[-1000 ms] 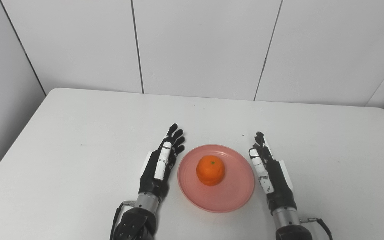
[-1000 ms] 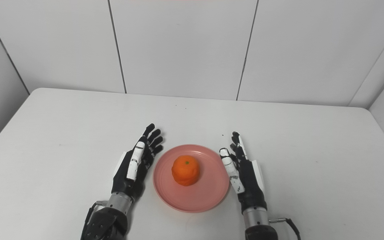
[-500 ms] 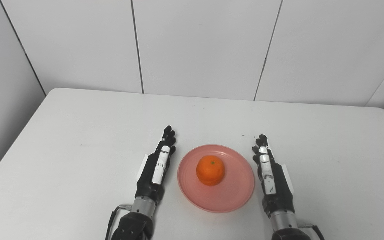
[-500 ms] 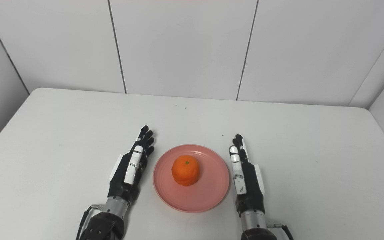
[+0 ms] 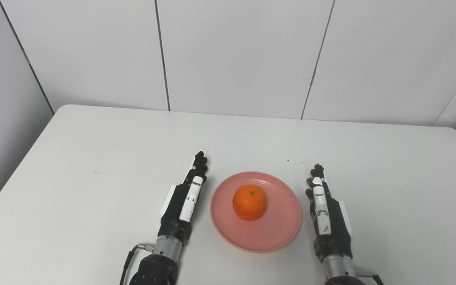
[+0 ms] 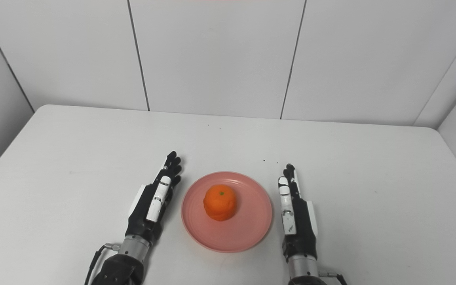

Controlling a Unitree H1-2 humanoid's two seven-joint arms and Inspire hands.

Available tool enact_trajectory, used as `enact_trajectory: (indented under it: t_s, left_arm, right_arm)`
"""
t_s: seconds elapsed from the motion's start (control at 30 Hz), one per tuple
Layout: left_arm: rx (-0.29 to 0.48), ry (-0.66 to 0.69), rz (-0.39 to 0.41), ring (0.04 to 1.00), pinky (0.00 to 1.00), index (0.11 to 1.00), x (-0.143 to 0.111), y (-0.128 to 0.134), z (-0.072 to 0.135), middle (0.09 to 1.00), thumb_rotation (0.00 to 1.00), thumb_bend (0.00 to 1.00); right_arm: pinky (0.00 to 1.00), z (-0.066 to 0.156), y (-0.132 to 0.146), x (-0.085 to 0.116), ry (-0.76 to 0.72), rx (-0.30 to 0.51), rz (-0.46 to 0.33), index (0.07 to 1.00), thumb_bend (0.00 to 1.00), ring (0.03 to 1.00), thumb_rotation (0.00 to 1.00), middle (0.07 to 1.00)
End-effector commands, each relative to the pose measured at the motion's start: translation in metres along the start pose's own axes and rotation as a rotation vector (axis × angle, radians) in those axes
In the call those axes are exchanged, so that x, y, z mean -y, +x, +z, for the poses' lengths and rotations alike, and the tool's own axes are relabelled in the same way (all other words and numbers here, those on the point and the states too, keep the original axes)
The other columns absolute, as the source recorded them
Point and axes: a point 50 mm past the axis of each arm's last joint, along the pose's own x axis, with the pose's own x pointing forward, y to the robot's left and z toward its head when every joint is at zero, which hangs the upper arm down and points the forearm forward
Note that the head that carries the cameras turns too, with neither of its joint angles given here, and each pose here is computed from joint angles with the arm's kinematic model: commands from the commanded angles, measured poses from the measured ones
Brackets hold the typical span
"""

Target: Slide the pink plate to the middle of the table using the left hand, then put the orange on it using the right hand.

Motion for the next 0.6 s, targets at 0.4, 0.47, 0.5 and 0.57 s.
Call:
enact_trajectory:
  t_s: [0.4,0.47,0.5,0.57]
  left_arm:
    - [0.000,0.009,-0.001,1.000,1.00,1.000,0.0017,-0.0022,-0.0048,1.000,1.00,0.39]
    - [0.001,0.010,-0.005,1.000,1.00,1.000,0.0009,-0.0019,-0.0050,1.000,1.00,0.40]
    - [0.000,0.005,-0.003,1.000,1.00,1.000,0.0008,-0.0017,-0.0047,1.000,1.00,0.39]
    - [0.001,-0.001,-0.001,1.000,1.00,1.000,0.0001,-0.0016,-0.0040,1.000,1.00,0.38]
  right_arm:
    - [1.00,0.0079,0.0049,-0.0025,0.025,0.102,0.002,1.000,0.23,1.000,1.00,1.000]
    - [1.00,0.0091,0.0051,-0.0034,0.030,0.102,-0.012,1.000,0.23,0.999,1.00,1.000]
    - [1.00,0.0095,0.0049,-0.0039,0.032,0.099,-0.019,1.000,0.23,0.999,1.00,1.000]
    - [1.00,0.0101,0.0044,-0.0049,0.018,0.099,-0.027,1.000,0.24,1.000,1.00,1.000]
